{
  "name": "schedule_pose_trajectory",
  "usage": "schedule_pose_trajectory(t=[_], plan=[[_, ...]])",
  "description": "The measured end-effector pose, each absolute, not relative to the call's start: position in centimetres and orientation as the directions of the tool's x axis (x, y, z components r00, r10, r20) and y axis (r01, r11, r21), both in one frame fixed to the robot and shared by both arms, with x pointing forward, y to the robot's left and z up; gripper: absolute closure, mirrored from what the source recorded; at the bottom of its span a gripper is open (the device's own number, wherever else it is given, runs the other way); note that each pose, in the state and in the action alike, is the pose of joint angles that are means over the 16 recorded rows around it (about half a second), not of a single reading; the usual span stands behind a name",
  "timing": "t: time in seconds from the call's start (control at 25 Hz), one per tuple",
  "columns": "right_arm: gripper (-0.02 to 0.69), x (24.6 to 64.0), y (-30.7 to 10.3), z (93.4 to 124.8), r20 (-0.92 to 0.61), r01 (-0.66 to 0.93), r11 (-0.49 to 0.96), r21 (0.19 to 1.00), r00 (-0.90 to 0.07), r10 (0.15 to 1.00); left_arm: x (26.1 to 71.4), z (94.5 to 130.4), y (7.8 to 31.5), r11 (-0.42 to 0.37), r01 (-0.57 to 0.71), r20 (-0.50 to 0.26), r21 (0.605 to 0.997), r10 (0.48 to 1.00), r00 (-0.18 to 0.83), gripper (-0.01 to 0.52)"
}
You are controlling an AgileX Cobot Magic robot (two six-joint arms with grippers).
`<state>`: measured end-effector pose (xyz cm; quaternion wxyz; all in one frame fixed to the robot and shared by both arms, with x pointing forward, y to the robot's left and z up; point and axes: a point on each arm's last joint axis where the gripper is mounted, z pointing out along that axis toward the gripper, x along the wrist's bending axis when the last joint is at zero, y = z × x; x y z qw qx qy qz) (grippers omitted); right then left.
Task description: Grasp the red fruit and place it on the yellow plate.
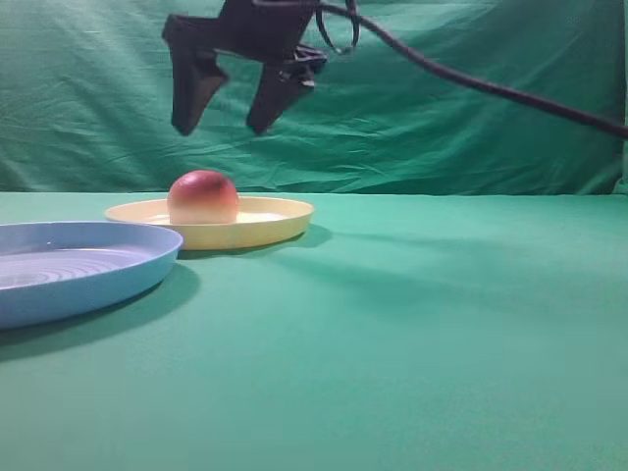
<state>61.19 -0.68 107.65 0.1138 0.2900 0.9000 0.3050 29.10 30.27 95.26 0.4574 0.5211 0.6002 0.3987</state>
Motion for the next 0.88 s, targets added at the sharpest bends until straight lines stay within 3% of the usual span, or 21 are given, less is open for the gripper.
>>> schedule_pose_trajectory(t=[0.16, 0.28, 0.6, 0.88], plan=[[0.599, 59.3, -2.0, 110.7, -0.024, 0.450, 0.668, 0.592, -0.819, 0.573, 29.1, 95.3, 30.3, 0.139, 0.261, -0.134, 0.955, 0.990, -0.039, 0.514], [0.650, 57.9, -3.1, 112.7, -0.040, 0.443, 0.692, 0.570, -0.826, 0.562, 29.1, 95.3, 30.3, 0.139, 0.261, -0.134, 0.955, 0.990, -0.039, 0.514], [0.665, 55.5, -6.0, 116.6, -0.124, 0.440, 0.729, 0.524, -0.808, 0.576, 29.1, 95.3, 30.3, 0.139, 0.261, -0.134, 0.955, 0.990, -0.039, 0.514], [0.665, 53.6, -8.3, 120.2, -0.188, 0.453, 0.682, 0.575, -0.738, 0.648, 29.1, 95.3, 30.3, 0.139, 0.261, -0.134, 0.955, 0.990, -0.039, 0.514]])
